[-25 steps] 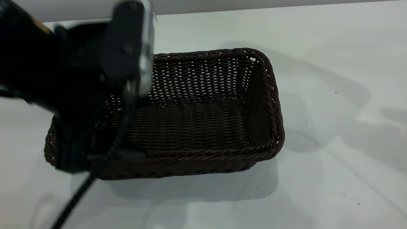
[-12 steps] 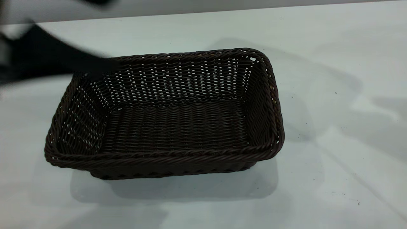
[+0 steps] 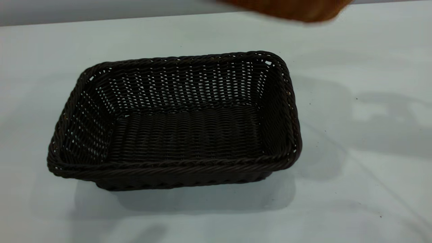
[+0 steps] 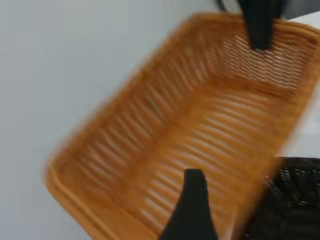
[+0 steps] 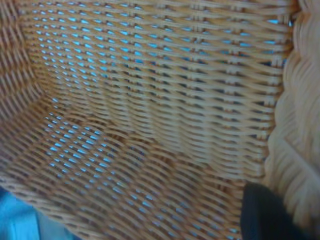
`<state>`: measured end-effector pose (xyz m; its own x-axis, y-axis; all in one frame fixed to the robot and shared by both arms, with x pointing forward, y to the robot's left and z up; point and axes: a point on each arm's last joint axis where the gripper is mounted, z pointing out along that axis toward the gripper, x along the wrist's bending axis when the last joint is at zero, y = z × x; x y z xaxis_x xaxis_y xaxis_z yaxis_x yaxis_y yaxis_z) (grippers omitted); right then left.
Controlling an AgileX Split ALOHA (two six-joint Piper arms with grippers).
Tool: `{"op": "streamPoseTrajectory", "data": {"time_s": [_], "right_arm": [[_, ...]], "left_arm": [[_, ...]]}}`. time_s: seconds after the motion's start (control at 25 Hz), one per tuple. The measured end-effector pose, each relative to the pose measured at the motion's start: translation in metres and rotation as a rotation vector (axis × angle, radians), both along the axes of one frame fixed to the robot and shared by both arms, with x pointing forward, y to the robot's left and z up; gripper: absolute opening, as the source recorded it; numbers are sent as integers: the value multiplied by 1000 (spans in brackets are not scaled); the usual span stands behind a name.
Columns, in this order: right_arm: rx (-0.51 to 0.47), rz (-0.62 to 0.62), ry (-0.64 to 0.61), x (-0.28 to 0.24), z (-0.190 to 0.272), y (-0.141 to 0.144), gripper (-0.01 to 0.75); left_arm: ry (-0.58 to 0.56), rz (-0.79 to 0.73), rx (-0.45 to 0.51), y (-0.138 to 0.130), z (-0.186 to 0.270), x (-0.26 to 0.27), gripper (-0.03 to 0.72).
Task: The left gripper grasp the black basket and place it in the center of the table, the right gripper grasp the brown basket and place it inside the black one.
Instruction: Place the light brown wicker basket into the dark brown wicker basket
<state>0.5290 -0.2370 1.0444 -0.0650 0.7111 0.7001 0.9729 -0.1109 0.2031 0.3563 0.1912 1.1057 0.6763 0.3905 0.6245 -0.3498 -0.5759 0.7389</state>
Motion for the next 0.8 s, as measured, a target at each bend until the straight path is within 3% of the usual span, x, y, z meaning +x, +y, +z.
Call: {"op": "streamPoseTrajectory", "data": {"time_s": [0.12, 0.44, 0.8], "right_arm": [[-23, 91, 72, -1, -16, 16, 107], [-51, 160, 175, 5, -54, 52, 107], [-62, 197, 171, 21, -64, 70, 107]], "left_arm": [[-39, 22, -29, 0, 10, 3, 554], [-111, 88, -81, 4, 22, 8, 554], [-116, 91, -81, 4, 22, 8, 554]]}}
